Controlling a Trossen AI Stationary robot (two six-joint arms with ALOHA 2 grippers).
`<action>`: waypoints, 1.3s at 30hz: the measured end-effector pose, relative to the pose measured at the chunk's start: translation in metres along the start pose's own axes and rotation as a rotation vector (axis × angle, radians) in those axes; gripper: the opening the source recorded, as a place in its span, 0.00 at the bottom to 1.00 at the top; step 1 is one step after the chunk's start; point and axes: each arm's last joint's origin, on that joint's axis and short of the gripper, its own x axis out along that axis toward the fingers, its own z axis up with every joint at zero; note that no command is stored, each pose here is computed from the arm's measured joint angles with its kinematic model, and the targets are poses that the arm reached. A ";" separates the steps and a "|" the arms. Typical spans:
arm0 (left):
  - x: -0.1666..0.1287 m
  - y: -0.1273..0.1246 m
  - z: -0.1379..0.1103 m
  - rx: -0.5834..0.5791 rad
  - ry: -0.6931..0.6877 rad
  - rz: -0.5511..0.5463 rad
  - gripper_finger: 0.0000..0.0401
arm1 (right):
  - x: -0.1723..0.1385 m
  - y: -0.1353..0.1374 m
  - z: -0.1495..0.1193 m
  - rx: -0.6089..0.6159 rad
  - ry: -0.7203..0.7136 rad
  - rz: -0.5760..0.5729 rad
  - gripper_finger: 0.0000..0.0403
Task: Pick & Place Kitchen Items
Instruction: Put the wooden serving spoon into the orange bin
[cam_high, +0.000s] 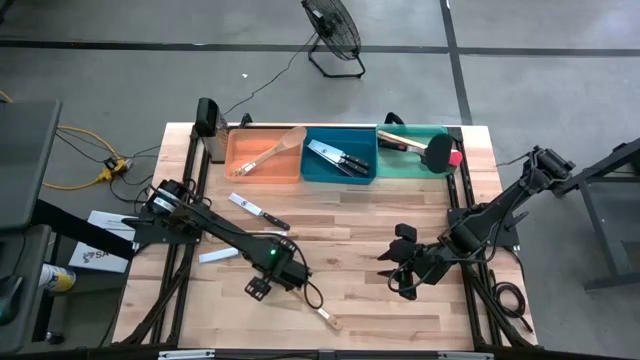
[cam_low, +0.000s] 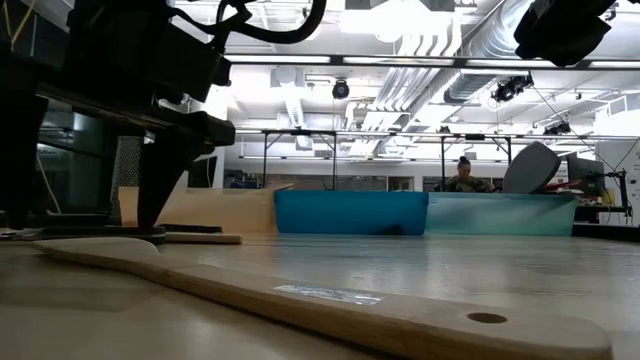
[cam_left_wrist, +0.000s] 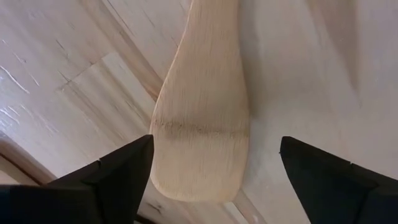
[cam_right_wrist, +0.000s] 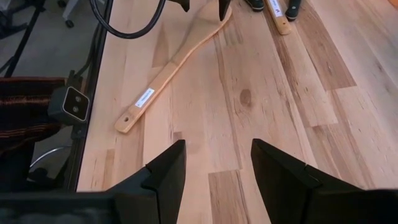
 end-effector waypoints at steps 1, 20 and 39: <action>0.000 0.000 0.000 0.000 0.004 0.000 0.86 | 0.000 0.000 0.000 0.000 0.001 0.000 0.43; 0.000 0.004 -0.006 0.032 0.064 0.048 0.87 | 0.000 -0.001 0.000 -0.002 0.004 -0.007 0.43; 0.002 0.014 -0.006 0.032 0.052 0.014 0.87 | 0.000 -0.002 -0.003 0.008 0.026 -0.021 0.43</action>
